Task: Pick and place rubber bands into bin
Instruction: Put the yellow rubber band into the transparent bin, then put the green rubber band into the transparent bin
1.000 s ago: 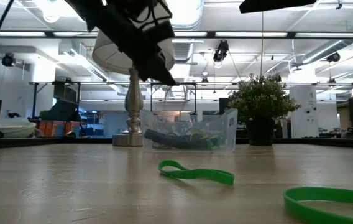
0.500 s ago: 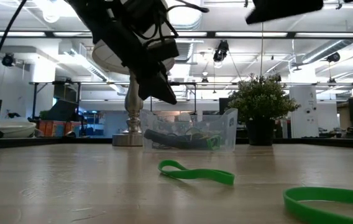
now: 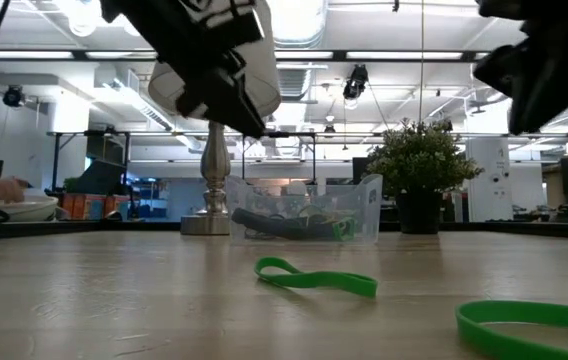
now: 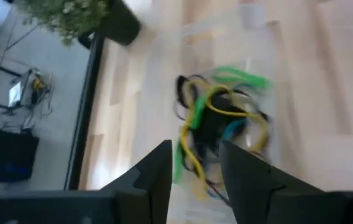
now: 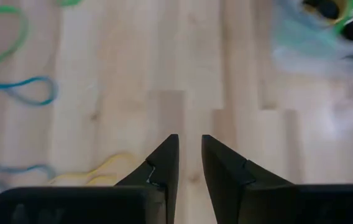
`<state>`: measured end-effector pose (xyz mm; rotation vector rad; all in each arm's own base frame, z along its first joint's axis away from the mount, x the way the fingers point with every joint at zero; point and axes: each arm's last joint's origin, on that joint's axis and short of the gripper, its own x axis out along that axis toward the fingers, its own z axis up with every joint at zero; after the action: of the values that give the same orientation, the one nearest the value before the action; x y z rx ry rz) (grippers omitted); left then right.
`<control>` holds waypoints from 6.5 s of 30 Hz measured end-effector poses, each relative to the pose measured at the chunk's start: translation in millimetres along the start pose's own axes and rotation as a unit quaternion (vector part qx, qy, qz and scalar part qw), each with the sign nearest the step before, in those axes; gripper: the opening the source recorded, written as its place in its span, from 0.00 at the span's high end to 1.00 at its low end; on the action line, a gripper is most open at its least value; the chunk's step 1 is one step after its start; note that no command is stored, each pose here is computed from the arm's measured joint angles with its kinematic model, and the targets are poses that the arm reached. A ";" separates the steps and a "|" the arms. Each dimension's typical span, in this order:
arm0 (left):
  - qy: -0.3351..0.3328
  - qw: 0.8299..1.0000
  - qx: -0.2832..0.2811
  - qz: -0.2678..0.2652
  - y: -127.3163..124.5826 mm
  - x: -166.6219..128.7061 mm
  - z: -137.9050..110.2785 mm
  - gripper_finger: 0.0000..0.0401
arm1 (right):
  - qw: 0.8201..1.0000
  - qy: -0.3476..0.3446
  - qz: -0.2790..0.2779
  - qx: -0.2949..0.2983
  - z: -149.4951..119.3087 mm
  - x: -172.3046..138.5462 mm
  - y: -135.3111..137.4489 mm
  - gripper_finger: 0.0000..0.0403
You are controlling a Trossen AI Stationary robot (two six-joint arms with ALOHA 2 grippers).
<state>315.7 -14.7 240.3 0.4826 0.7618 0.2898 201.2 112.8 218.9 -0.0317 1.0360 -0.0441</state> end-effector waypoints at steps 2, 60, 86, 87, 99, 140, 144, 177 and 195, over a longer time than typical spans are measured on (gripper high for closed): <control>-0.011 1.000 0.001 -0.008 -7.7 -7.9 3.4 0.70 | 1.000 0.006 0.014 0.005 -3.3 0.3 3.6 0.84; -0.044 0.990 -0.007 -0.133 -98.0 -74.5 6.5 0.70 | 0.985 0.170 0.041 0.016 -46.8 77.5 24.2 0.98; -0.118 0.979 -0.003 -0.165 -125.2 -140.6 5.7 0.70 | 0.945 -0.072 -0.193 -0.253 50.0 28.3 40.7 0.98; -0.121 0.978 0.000 -0.169 -127.0 -143.2 5.1 0.70 | 0.941 -0.078 -0.204 -0.260 53.8 25.4 41.2 0.98; -0.131 0.975 -0.024 -0.177 -137.9 -158.3 0.6 0.70 | 0.914 -0.105 -0.277 -0.277 105.7 1.8 17.6 0.98; -0.130 0.977 0.032 -0.165 -140.0 -155.1 -3.1 0.70 | 0.989 -0.148 -0.025 0.001 109.0 66.7 -167.1 0.73; -0.119 0.979 0.041 -0.161 -140.1 -152.4 -7.1 0.70 | 0.988 -0.152 0.010 0.005 110.4 67.0 -156.7 0.66; -0.162 0.935 0.059 -0.310 -143.1 -36.5 -14.7 0.70 | 0.962 -0.130 0.213 -0.106 72.8 31.4 59.5 0.73; -0.107 0.927 0.026 -0.358 -162.6 36.4 2.7 0.70 | 0.964 -0.138 0.200 -0.110 49.5 16.6 95.7 0.80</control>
<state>355.5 -139.0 136.7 0.2528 0.6843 -0.4606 254.4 207.7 225.3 -0.0284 0.7484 0.4339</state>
